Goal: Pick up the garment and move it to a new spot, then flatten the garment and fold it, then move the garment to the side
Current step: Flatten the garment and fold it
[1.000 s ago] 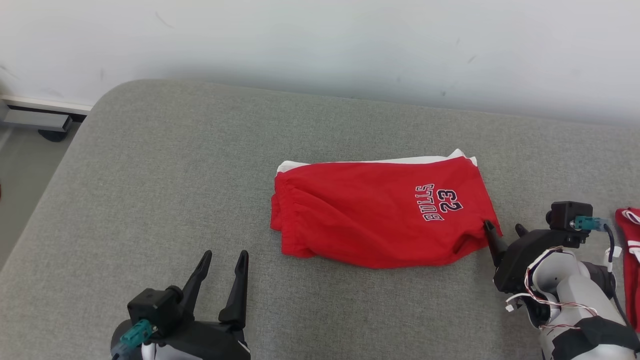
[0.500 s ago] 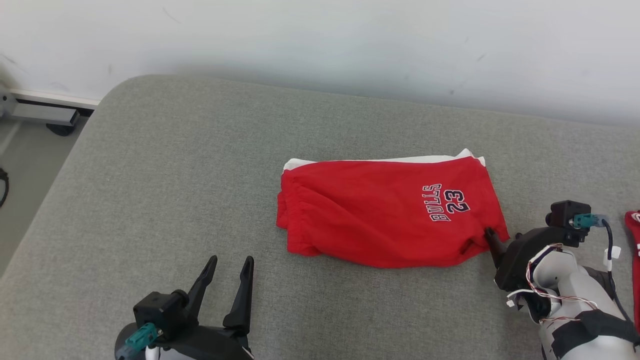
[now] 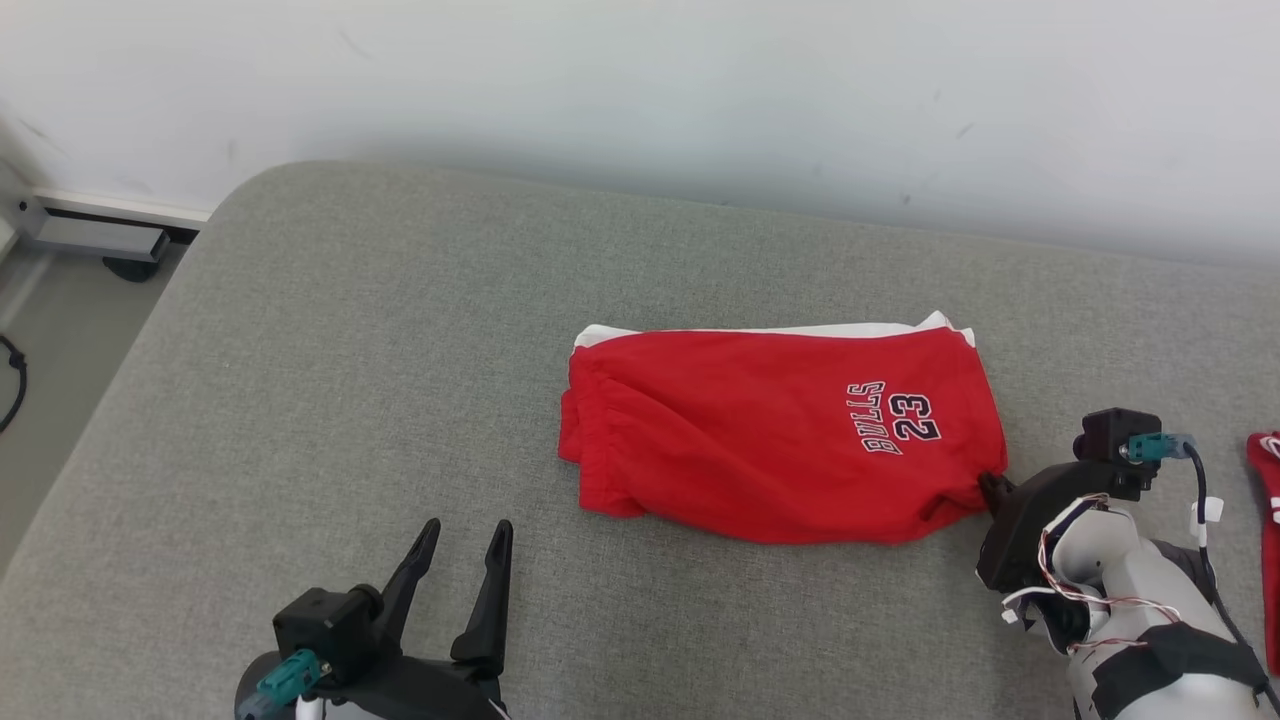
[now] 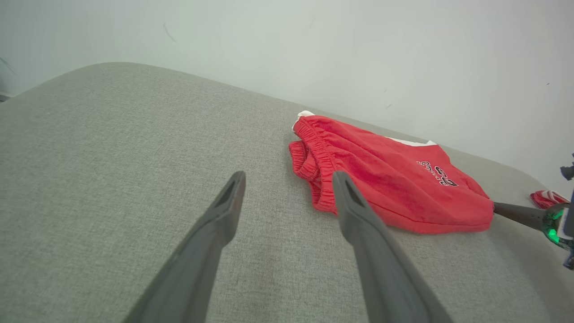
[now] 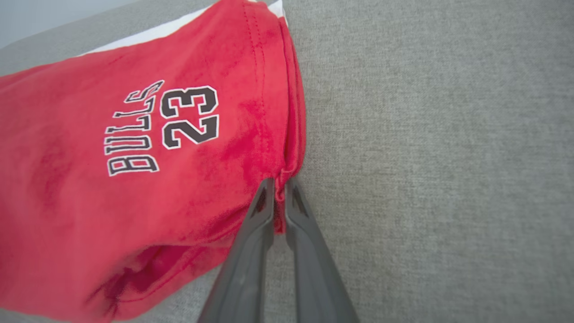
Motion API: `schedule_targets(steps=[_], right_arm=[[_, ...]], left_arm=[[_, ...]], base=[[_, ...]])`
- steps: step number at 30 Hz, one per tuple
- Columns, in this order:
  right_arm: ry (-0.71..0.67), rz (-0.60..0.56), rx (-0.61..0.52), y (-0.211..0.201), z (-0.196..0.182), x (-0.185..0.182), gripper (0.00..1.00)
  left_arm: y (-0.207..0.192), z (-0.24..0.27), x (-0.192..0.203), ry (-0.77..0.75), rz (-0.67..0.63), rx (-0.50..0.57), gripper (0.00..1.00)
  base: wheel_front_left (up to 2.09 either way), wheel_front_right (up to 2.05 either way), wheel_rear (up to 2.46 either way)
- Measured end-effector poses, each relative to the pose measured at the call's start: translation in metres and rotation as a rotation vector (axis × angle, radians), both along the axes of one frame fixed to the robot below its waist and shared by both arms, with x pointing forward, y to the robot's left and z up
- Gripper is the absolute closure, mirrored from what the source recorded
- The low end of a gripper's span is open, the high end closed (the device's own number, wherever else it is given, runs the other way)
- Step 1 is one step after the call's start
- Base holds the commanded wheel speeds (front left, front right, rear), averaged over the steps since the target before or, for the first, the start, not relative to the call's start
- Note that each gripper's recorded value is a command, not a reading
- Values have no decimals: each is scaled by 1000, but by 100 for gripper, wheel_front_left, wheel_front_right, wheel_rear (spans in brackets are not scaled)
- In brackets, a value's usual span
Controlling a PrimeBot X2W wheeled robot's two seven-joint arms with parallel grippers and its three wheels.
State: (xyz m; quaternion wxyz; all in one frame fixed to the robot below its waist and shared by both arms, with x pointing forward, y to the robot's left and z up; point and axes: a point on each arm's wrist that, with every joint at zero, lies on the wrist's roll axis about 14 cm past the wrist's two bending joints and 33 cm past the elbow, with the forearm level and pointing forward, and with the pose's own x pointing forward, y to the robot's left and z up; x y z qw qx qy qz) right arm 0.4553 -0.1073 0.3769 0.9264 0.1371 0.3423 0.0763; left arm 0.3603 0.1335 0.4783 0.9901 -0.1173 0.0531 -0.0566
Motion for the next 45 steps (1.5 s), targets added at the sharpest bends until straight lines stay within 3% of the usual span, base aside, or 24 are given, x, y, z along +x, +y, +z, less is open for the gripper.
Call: schedule_targets(steps=[22,32,33,34,35,45], right_arm=[[-116,-79,82,-27,23,-37,100],[-80,-88,64,-42,19,-56,100],[-80,-89,65,-43,20,-56,95],[-79,-88,66,-43,20,-57,65],[-76,-93,70,-44,19,-57,0],[-186,-137,84,-54,42,-50,0]], left_arm=[[-19,-2,-7,15,-63,-5,0],[-26,-7,-2,31,-87,-7,0],[-27,-8,-1,33,-89,-7,0],[-27,-8,0,35,-91,-8,0],[-28,-9,0,36,-91,-7,0],[-26,-4,7,10,-80,-7,0]], base=[[0,0,0],[0,0,0],[0,0,0],[0,0,0],[0,0,0],[0,0,0]])
